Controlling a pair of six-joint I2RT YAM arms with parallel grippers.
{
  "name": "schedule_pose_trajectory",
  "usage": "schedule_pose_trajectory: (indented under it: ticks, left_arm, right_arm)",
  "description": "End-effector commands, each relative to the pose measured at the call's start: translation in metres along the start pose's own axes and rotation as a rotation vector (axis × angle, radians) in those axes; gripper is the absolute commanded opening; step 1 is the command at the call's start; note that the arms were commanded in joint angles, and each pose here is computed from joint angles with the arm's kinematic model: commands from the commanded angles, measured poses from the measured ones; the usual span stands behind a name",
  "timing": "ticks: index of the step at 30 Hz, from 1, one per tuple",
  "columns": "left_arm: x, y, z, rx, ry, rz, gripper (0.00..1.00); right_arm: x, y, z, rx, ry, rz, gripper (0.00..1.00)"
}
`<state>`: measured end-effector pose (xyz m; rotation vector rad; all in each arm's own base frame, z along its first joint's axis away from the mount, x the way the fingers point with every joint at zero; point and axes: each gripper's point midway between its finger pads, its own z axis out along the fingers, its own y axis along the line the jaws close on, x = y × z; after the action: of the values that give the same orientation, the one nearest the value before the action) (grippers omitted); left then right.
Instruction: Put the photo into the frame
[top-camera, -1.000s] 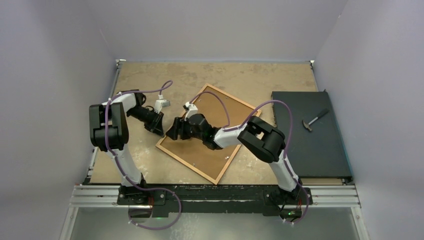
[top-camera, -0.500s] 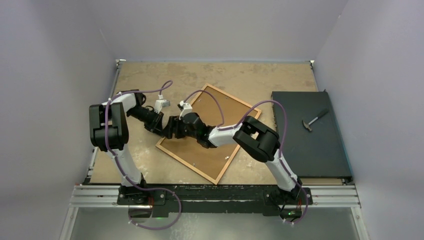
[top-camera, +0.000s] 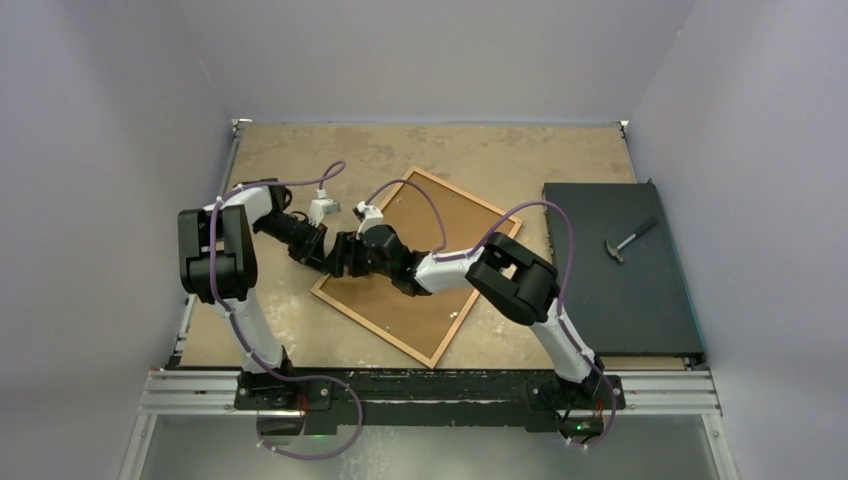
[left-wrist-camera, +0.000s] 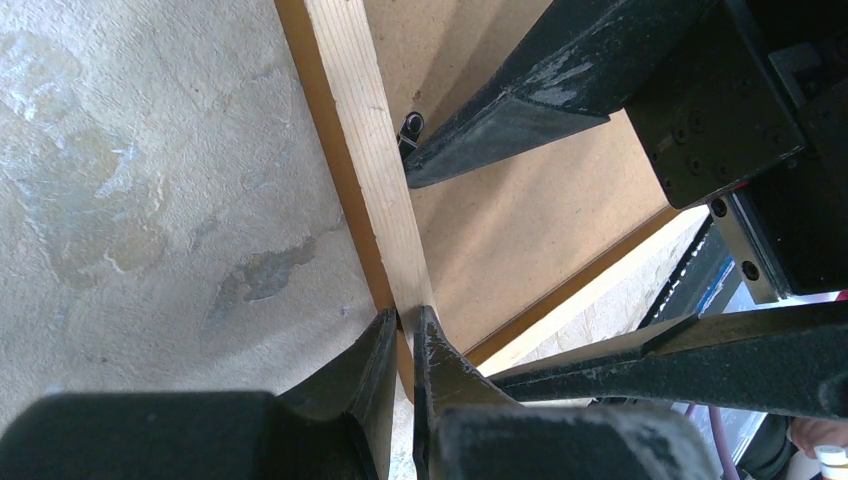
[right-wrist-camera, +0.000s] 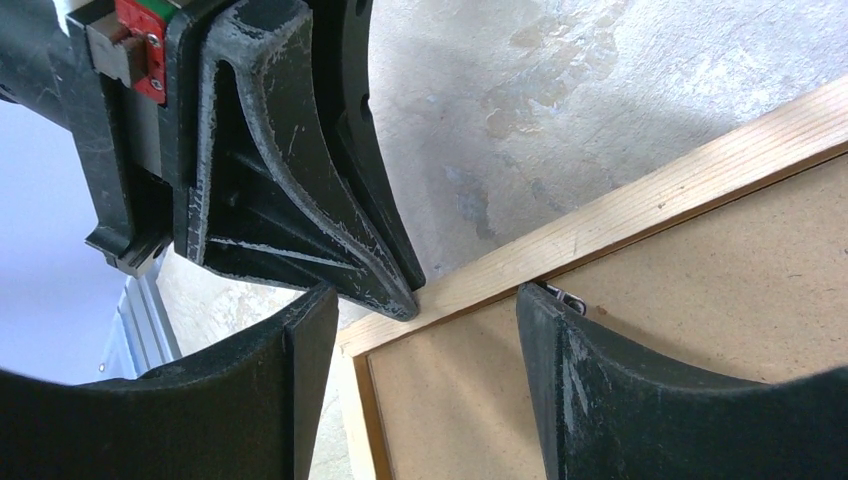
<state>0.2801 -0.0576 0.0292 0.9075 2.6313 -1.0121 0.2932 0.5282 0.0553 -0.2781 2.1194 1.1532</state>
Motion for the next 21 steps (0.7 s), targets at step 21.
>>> schedule_pose_trajectory:
  ticks: [21]
  left_arm:
    - [-0.019,0.000,-0.026,-0.052,-0.018,0.082,0.27]
  right_arm:
    - [-0.066,-0.046,-0.181,0.312,-0.070,0.121,0.99]
